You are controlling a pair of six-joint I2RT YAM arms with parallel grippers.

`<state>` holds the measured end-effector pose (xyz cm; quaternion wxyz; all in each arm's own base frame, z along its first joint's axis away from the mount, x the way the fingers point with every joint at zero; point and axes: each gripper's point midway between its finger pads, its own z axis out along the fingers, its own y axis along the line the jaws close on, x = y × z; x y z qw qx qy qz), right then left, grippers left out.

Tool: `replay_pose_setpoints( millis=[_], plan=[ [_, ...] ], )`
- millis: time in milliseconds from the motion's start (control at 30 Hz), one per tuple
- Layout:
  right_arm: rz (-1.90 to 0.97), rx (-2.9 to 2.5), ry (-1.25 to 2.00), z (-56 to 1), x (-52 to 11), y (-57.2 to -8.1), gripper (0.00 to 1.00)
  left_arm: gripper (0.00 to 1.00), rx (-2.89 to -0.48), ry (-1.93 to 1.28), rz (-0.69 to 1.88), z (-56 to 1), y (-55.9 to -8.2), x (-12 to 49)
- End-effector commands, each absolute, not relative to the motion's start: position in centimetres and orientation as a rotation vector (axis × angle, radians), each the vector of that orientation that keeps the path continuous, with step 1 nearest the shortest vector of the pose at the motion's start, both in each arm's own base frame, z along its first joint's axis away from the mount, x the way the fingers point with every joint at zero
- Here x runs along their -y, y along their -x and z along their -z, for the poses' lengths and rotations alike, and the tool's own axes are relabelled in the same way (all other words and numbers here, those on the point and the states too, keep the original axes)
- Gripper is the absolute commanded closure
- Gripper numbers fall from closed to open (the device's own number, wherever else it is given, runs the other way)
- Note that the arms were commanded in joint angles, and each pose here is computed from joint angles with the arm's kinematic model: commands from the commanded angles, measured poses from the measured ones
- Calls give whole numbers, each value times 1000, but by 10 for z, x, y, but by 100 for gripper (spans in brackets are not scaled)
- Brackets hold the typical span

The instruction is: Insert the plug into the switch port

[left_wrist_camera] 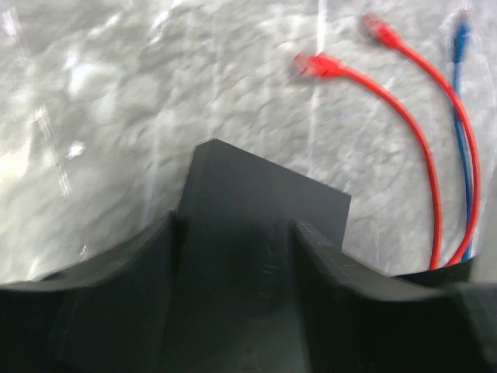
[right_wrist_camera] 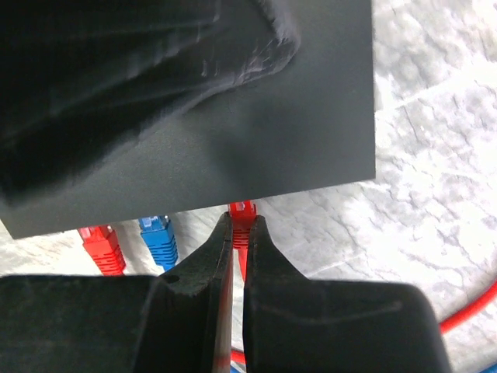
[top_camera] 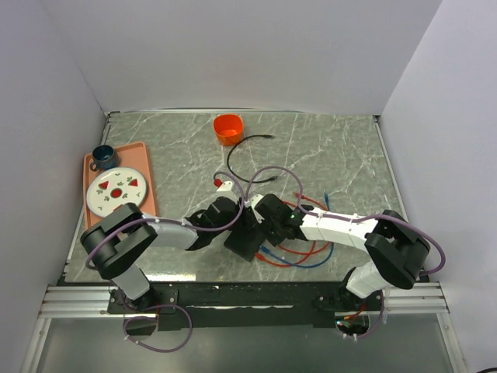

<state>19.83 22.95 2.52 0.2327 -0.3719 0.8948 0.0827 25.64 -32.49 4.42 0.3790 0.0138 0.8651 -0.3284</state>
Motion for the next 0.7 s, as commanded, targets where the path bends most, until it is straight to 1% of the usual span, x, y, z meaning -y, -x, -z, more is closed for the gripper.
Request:
replay_pose_setpoints(
  millis=[0, 33, 67, 133, 233, 333, 367, 433, 467, 533, 567, 667],
  plan=[
    [-557, -1839, 592, -171, -334, -307, 100, 29, -2412, -250, 1059, -61, -168, 366],
    [-554, -1857, 595, -166, -334, -305, 100, 26, -2406, -227, 976, -58, -179, 358],
    [-551, -1873, 598, -160, -334, -305, 100, 20, -2425, -205, 887, -53, -186, 348],
    [-542, -1904, 597, -153, -333, -304, 94, 16, -2393, -151, 817, -60, -204, 336],
    [-531, -1932, 596, -144, -330, -302, 85, 8, -2349, -97, 781, -72, -221, 319],
    [-523, -1939, 602, -141, -325, -298, 76, 5, -2309, -60, 753, -85, -238, 298],
    [-527, -1935, 601, -143, -324, -296, 72, 4, -2280, -38, 752, -95, -247, 290],
    [-510, -1943, 606, -141, -319, -295, 66, 3, -2271, -46, 706, -101, -255, 276],
    [-496, -1967, 622, -135, -316, -292, 60, 2, -2237, -16, 688, -114, -267, 267],
    [-478, -1990, 624, -133, -313, -291, 55, 1, -2231, -24, 630, -119, -275, 254],
    [-466, -2007, 636, -128, -310, -289, 51, 1, -2203, -2, 630, -131, -287, 247],
    [-449, -2027, 637, -122, -305, -286, 45, 1, -2187, -7, 596, -142, -308, 236]
  ],
)
